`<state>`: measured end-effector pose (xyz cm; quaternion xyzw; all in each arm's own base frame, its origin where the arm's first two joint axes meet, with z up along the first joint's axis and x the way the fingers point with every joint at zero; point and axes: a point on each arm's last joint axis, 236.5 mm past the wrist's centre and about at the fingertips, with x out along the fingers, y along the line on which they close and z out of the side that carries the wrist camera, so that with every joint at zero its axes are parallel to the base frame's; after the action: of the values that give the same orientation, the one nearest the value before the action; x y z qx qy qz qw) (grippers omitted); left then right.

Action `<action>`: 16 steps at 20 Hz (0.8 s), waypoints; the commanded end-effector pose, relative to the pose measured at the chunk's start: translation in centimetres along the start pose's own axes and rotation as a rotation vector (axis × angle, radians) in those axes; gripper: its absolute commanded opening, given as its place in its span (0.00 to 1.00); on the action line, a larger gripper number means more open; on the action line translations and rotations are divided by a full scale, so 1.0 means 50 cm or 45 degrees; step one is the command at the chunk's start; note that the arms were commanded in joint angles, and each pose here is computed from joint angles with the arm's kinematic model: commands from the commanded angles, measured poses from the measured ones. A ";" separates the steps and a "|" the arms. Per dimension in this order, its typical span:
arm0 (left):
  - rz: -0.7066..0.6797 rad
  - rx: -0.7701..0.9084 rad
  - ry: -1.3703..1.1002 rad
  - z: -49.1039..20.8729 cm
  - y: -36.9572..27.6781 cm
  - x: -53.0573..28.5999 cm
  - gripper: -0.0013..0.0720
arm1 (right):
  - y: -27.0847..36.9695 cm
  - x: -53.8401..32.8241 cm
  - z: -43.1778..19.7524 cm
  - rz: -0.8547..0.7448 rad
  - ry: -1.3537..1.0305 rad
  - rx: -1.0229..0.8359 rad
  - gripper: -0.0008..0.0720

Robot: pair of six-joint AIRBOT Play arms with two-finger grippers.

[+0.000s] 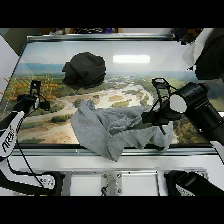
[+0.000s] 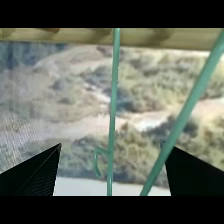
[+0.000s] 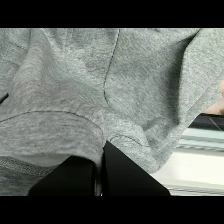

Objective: Fold the clothes and pants, and hang the long-sleeved shirts on hangers.

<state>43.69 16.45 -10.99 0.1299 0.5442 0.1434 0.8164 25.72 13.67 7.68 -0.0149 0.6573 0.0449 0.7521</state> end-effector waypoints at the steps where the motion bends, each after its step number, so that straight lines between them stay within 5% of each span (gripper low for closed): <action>1: -0.015 0.007 -0.001 -0.006 -0.006 0.022 0.96 | 0.000 0.001 0.000 0.000 0.001 -0.001 0.05; 3: -0.014 0.001 0.008 -0.010 -0.003 0.026 0.96 | 0.000 0.001 0.000 0.000 0.001 -0.001 0.06; 4: -0.013 0.001 0.008 -0.010 -0.002 0.026 0.87 | 0.000 0.001 0.000 0.000 0.001 -0.001 0.06; 7: -0.014 0.002 0.004 -0.009 -0.003 0.026 0.39 | 0.000 0.001 0.000 0.000 0.001 -0.001 0.06; 8: -0.014 0.003 0.000 -0.008 -0.003 0.026 0.15 | 0.000 0.001 0.000 0.000 0.001 0.000 0.06; 9: -0.015 0.002 -0.002 -0.007 -0.003 0.026 0.04 | 0.000 0.001 0.000 0.000 0.001 0.000 0.06; 16: 0.010 -0.020 -0.072 0.026 0.022 -0.022 0.04 | 0.000 0.001 0.000 0.000 0.001 -0.001 0.06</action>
<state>43.72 16.83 -11.24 0.1238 0.5406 0.1430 0.8197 25.73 13.67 7.67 -0.0149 0.6573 0.0449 0.7521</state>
